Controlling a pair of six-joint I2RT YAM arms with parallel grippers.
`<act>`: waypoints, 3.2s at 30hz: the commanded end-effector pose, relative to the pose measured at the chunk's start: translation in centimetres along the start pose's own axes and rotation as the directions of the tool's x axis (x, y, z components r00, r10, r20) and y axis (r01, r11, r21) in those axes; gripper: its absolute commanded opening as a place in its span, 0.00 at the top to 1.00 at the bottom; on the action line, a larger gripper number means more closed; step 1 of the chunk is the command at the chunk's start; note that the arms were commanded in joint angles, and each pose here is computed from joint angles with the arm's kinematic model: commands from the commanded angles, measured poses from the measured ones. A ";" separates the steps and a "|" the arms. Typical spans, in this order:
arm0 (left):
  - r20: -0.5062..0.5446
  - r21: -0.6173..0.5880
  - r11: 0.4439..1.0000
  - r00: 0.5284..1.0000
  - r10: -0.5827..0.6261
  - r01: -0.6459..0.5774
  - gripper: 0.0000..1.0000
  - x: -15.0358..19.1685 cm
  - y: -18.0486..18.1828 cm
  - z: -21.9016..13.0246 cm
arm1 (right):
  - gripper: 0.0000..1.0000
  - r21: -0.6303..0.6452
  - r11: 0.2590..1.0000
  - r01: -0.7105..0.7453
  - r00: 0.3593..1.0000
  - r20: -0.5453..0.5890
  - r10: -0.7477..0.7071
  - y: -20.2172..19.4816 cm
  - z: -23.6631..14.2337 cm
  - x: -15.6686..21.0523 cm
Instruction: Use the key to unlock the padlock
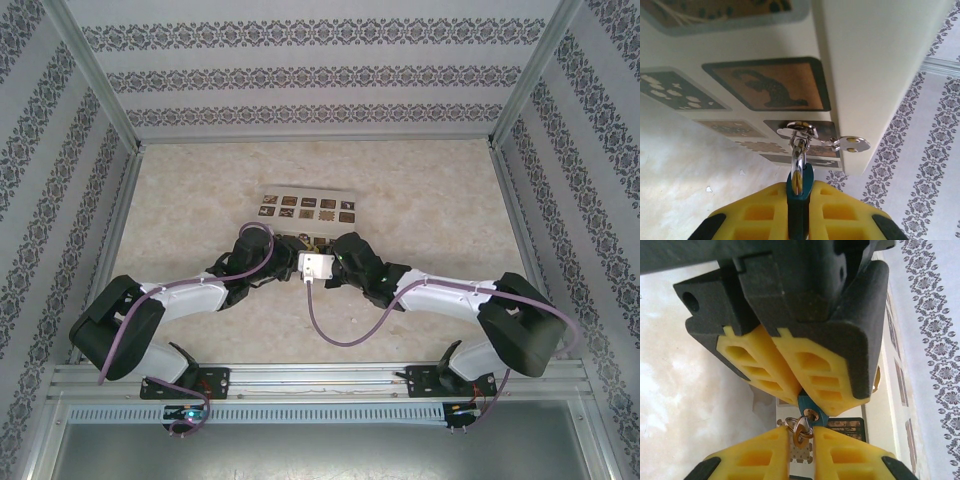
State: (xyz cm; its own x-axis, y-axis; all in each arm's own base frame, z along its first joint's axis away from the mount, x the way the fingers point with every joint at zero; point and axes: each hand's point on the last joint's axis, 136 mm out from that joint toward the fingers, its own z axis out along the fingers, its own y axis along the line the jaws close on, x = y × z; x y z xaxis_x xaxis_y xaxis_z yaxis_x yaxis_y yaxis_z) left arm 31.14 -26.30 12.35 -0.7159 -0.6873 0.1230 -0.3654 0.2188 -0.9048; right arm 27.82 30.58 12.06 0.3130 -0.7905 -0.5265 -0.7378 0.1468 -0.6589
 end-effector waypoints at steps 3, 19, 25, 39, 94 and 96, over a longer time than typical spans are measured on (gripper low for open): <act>-0.062 0.118 0.993 0.997 0.036 -0.029 0.88 1.8 -3.5 -0.8 | 0.89 0.029 0.998 -0.060 0.996 0.063 0.058 -0.9 0.5 -1.3; -0.058 0.103 0.994 0.998 0.033 -0.027 0.89 1.7 -2.7 -0.5 | 1.00 0.029 0.943 -0.332 0.931 0.172 0.322 -1.1 0.2 -2.0; -0.049 0.098 0.995 0.998 0.027 -0.022 0.89 1.7 -2.3 -0.4 | 0.98 0.027 0.931 -0.364 0.920 0.168 0.355 0.4 0.4 -1.4; -0.023 0.088 0.996 0.999 0.028 -0.026 0.91 1.3 -2.1 -0.9 | 0.65 0.065 0.967 -0.248 0.964 0.116 0.240 1.1 -1.3 0.2; 0.015 0.070 0.996 0.998 0.060 -0.061 0.68 0.6 -0.6 -1.1 | 1.00 0.025 0.777 -0.628 0.766 0.191 0.613 1.0 0.2 -0.5; 0.027 0.053 0.996 0.997 0.070 -0.072 0.65 0.3 0.0 -1.2 | 1.00 0.020 0.744 -0.668 0.733 0.191 0.652 1.5 0.4 0.0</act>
State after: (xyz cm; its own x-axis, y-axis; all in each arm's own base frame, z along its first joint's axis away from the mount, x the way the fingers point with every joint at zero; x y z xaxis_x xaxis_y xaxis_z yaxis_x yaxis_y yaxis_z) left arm 30.27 -25.87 12.04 -0.7161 -0.6905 0.1017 -0.3421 0.2202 -0.9135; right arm 26.64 30.77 10.08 -0.0707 -0.5022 -0.8619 -0.7780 0.5685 -0.2674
